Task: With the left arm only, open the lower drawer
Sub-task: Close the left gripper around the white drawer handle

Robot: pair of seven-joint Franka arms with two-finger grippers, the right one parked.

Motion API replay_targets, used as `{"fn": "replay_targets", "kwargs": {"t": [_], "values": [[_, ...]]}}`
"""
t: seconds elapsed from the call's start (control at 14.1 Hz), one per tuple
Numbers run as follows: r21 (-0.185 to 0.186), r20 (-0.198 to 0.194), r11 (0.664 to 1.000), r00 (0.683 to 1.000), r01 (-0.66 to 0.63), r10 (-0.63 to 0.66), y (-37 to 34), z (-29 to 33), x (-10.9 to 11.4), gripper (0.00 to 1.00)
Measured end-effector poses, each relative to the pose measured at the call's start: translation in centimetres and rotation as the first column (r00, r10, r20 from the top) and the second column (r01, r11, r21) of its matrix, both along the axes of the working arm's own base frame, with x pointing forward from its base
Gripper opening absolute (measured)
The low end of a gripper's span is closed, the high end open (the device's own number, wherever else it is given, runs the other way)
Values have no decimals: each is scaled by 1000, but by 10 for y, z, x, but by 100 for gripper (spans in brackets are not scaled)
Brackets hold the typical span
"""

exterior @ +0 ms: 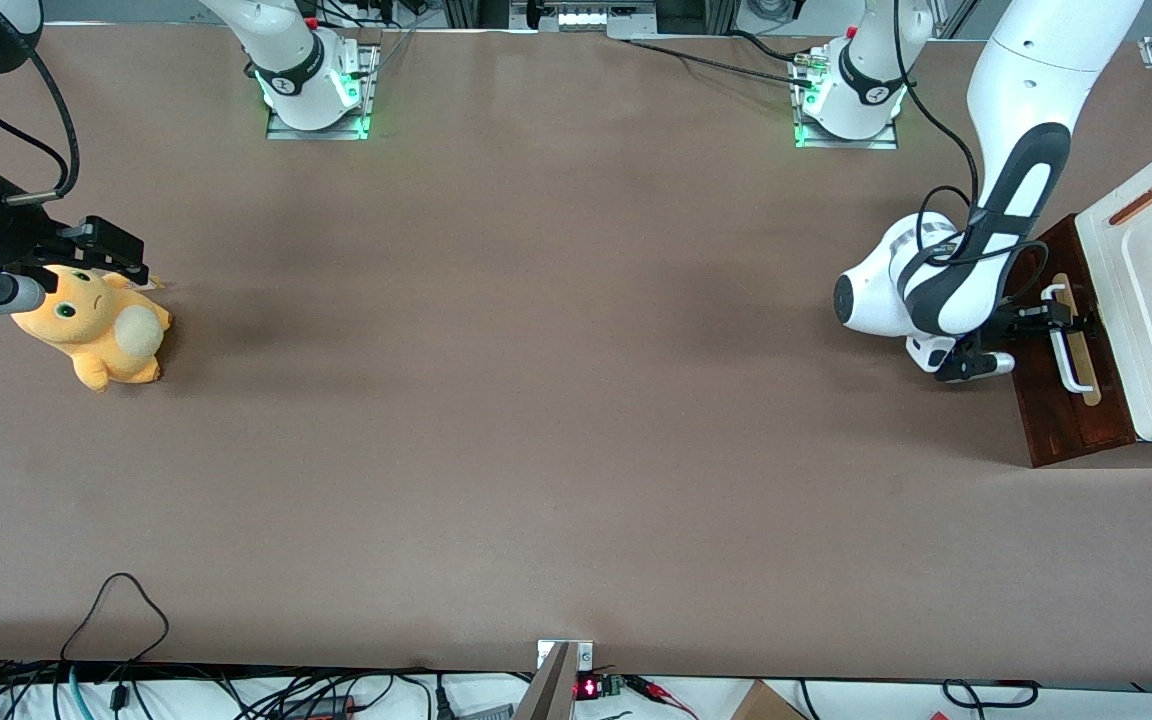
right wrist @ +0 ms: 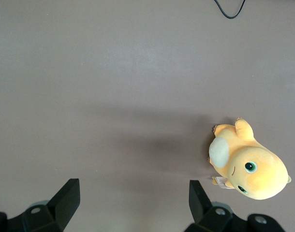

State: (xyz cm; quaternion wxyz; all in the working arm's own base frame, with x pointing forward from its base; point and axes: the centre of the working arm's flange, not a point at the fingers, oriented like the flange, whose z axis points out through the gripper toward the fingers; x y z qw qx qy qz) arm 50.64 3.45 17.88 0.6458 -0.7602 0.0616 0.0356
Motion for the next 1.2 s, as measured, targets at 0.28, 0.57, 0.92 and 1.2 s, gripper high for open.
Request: {"fn": "replay_targets", "kwargs": {"t": [0.28, 0.57, 0.92, 1.2], "values": [[8, 2, 1000, 1000, 13, -13, 2, 0, 2, 37], [10, 0, 1000, 1000, 8, -8, 6, -1, 2, 37], [11, -2, 1000, 1000, 17, -17, 4, -5, 1, 20], [12, 20, 1000, 1000, 14, -14, 4, -5, 1, 19]]}}
